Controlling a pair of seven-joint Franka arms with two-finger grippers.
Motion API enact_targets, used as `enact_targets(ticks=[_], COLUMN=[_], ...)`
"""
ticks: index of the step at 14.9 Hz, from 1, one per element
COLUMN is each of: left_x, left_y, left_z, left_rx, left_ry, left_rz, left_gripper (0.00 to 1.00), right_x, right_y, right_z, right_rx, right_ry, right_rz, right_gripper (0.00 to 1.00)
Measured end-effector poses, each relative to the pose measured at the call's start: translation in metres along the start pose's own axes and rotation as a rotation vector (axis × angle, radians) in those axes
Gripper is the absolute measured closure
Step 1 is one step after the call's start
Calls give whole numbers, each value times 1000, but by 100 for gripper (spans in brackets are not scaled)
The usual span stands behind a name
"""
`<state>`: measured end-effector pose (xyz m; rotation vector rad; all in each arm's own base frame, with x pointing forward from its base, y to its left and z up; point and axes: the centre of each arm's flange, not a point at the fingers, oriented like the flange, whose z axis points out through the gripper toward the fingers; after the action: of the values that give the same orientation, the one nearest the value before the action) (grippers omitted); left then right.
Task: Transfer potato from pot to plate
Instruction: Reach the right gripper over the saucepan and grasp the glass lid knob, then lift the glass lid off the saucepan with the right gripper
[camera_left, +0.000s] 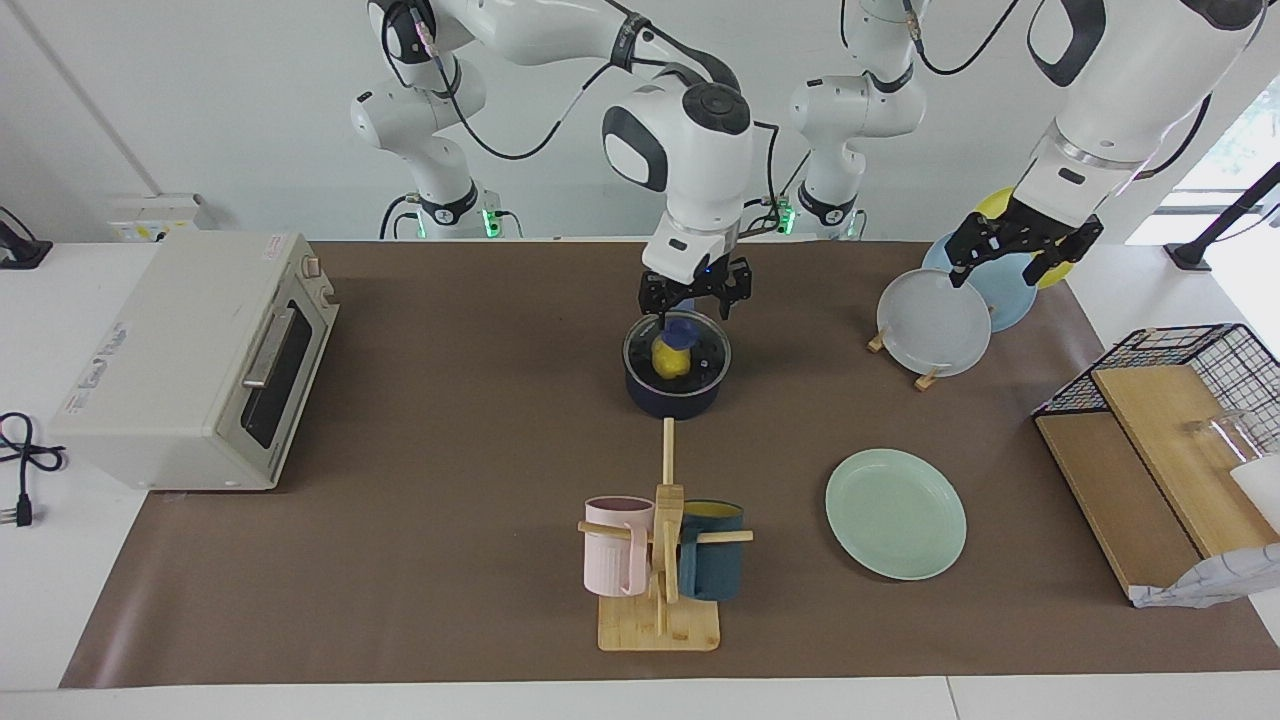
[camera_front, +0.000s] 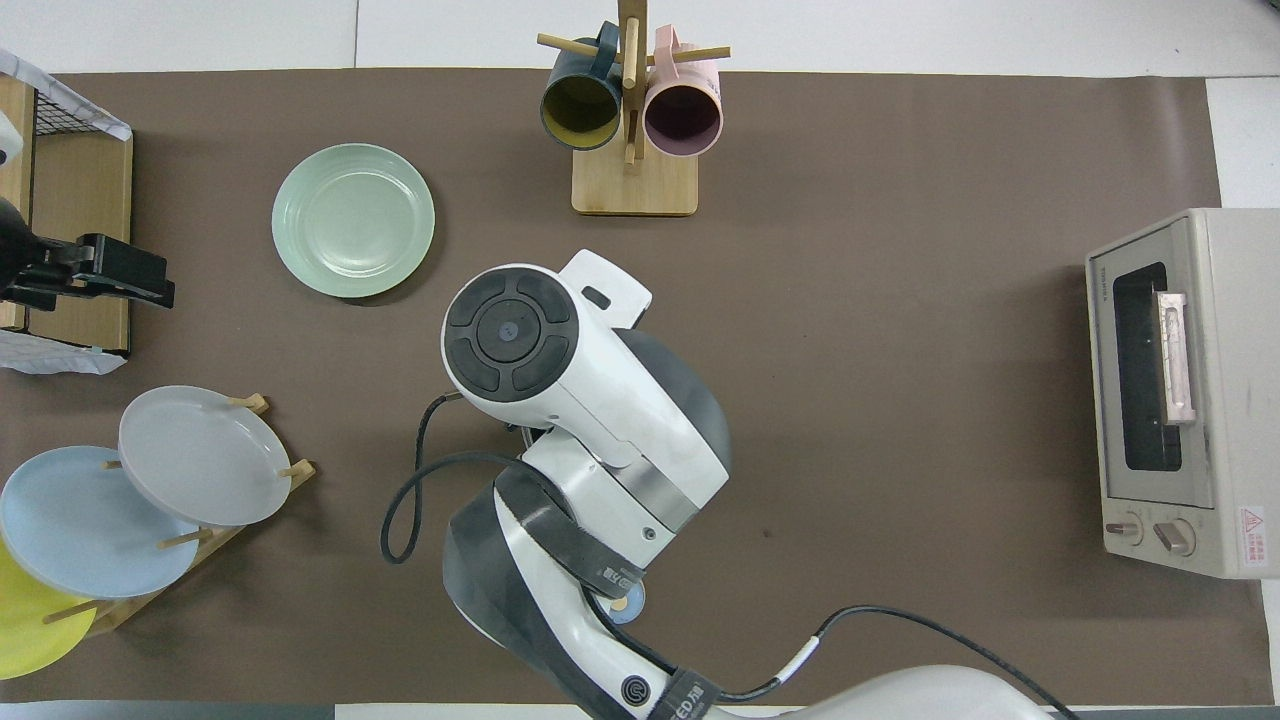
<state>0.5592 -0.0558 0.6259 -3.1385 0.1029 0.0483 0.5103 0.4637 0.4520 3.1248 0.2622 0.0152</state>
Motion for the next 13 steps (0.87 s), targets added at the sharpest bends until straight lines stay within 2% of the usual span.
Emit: enact_targets(ticks=[3, 8, 13], left_x=[0, 0, 0], left_y=[0, 0, 0], left_z=[0, 0, 0], left_rx=[0, 0, 0], left_ry=[0, 0, 0], left_rz=[0, 0, 0], left_gripper=[0, 0, 0], right_x=[0, -11, -26], right_y=[2, 4, 3], right_z=[20, 41, 50], right_rx=[-23, -6, -16], right_ry=[-2, 27, 14], right_rz=[-9, -18, -33], right_gripper=[0, 0, 1])
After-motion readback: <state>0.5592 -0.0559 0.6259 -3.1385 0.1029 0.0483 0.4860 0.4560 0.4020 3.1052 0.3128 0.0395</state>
